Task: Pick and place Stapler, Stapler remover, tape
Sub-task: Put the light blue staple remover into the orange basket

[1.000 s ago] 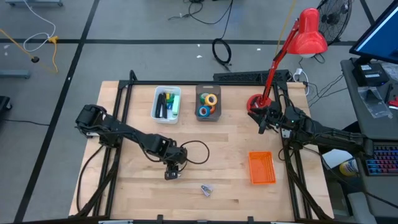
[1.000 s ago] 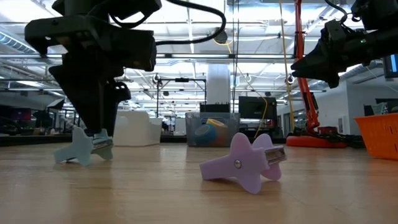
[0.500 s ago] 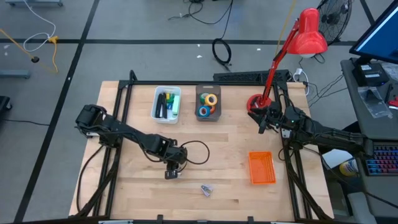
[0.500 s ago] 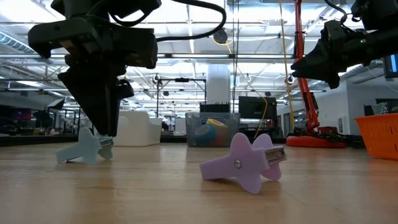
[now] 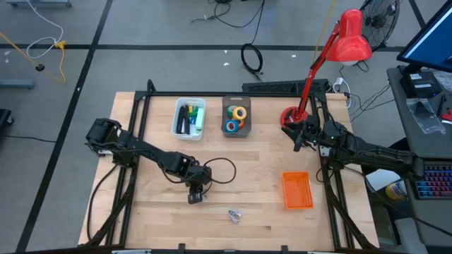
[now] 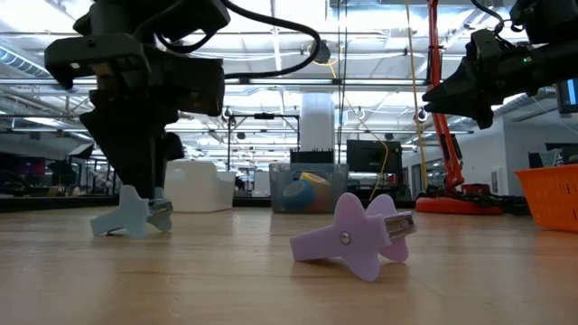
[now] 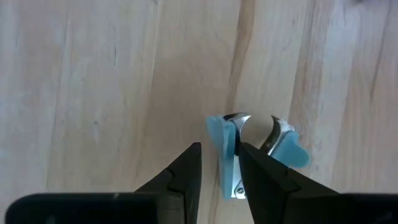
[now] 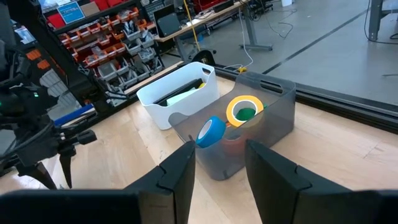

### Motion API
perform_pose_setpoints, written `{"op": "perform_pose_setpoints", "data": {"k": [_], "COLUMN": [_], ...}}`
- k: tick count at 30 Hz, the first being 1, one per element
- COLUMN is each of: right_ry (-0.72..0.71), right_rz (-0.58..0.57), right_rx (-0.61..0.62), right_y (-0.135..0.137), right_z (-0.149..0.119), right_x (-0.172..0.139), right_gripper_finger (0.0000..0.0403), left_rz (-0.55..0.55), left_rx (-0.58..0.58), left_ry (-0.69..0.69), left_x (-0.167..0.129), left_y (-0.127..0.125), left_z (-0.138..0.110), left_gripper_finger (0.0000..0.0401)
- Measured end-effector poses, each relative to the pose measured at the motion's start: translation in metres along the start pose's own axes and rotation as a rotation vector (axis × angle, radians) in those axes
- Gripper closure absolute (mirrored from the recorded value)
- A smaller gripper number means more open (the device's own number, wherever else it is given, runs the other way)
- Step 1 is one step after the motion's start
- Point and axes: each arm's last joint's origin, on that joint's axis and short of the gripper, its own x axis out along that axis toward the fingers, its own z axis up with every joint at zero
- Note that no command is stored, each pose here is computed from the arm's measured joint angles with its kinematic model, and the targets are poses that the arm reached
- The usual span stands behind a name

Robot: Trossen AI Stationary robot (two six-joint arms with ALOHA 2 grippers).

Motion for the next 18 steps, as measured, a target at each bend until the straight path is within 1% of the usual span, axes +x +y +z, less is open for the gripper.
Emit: {"op": "perform_pose_setpoints", "data": {"k": [11,18], "right_ry": [0.000,0.000], "right_rz": [0.000,0.000], "right_rx": [0.000,0.000], "right_y": [0.0000,0.0000], "right_z": [0.0000,0.0000], "right_x": [0.0000,0.0000], "right_gripper_finger": [0.0273,0.0273], "left_rz": [-0.004,-0.037], "left_rx": [-0.006,-0.027], "left_ry": [-0.012,-0.002], "left_x": [-0.0001,-0.0013], "left_y": [0.0004,0.0061], "left_z": [0.0015,0.0047], "left_gripper_finger": [0.0293,0.0293]}}
